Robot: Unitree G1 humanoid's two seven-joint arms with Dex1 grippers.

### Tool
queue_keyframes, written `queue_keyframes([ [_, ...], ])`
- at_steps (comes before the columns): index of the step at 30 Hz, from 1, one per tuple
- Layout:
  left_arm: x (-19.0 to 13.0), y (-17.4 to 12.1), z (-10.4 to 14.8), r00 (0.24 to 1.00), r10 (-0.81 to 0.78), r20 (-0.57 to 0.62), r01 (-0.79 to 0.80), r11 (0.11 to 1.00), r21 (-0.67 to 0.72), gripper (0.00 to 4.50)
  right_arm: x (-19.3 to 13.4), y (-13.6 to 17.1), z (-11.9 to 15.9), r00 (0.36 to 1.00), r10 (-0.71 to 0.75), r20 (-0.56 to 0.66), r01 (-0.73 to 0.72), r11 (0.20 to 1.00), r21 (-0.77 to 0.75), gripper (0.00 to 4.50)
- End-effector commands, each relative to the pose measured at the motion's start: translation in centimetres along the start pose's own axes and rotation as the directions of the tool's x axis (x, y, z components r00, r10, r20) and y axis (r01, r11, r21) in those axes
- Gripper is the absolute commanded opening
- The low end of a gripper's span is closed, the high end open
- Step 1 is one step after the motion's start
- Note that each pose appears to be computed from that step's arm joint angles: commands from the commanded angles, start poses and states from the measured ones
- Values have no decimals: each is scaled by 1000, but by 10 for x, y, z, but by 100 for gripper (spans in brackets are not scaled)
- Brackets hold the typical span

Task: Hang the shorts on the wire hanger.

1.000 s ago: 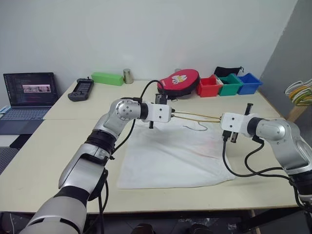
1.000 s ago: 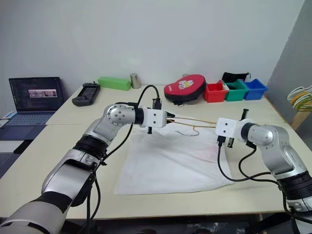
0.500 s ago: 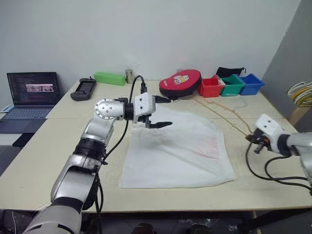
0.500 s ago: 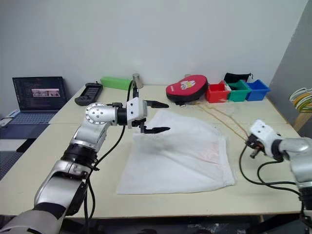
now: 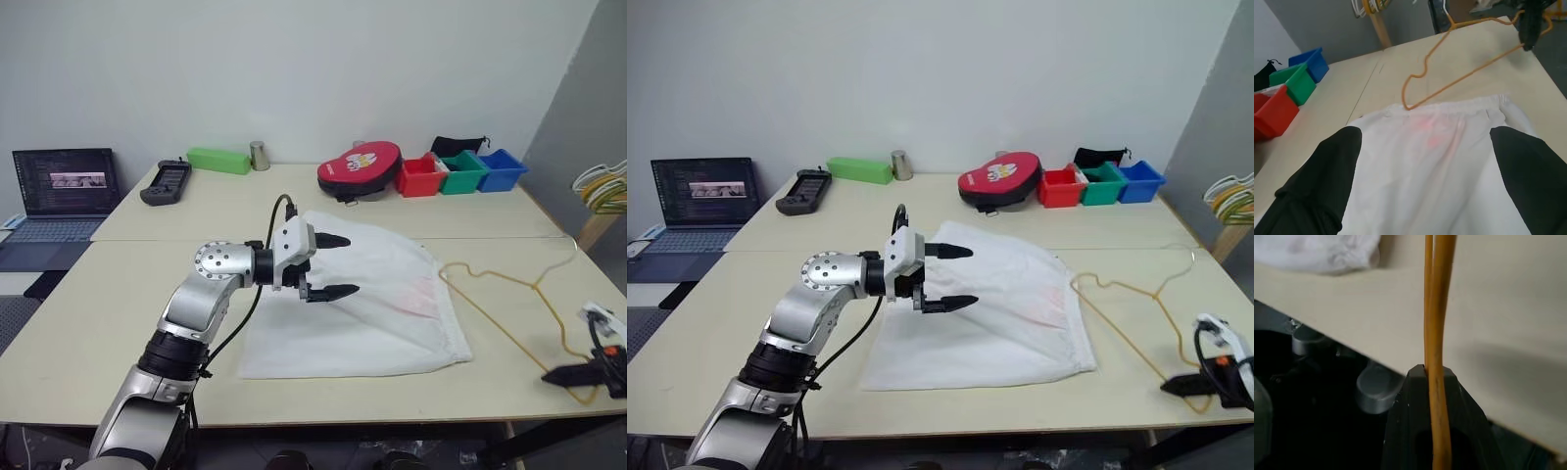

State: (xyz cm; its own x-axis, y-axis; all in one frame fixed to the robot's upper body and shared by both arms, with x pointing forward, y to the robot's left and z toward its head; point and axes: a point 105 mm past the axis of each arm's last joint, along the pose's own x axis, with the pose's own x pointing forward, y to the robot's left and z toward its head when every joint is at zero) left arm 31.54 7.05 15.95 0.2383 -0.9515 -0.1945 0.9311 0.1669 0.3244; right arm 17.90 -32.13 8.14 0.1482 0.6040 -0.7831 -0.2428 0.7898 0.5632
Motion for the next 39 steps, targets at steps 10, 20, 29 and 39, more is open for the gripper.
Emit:
queue_keyframes([
  [10,-6,3,11,999,34,20,-34,999,29,448,3,-5,9,995,32,90,-36,999,39,0],
  [20,-4,3,10,1000,16,12,-17,999,38,448,9,-5,2,994,53,97,-58,997,50,0],
  [29,-3,4,8,1000,5,2,-5,999,45,448,24,29,18,978,173,118,-169,984,-48,0],
  [39,-4,3,7,1000,2,-15,-1,997,73,448,47,34,29,976,192,99,-182,978,-97,0],
])
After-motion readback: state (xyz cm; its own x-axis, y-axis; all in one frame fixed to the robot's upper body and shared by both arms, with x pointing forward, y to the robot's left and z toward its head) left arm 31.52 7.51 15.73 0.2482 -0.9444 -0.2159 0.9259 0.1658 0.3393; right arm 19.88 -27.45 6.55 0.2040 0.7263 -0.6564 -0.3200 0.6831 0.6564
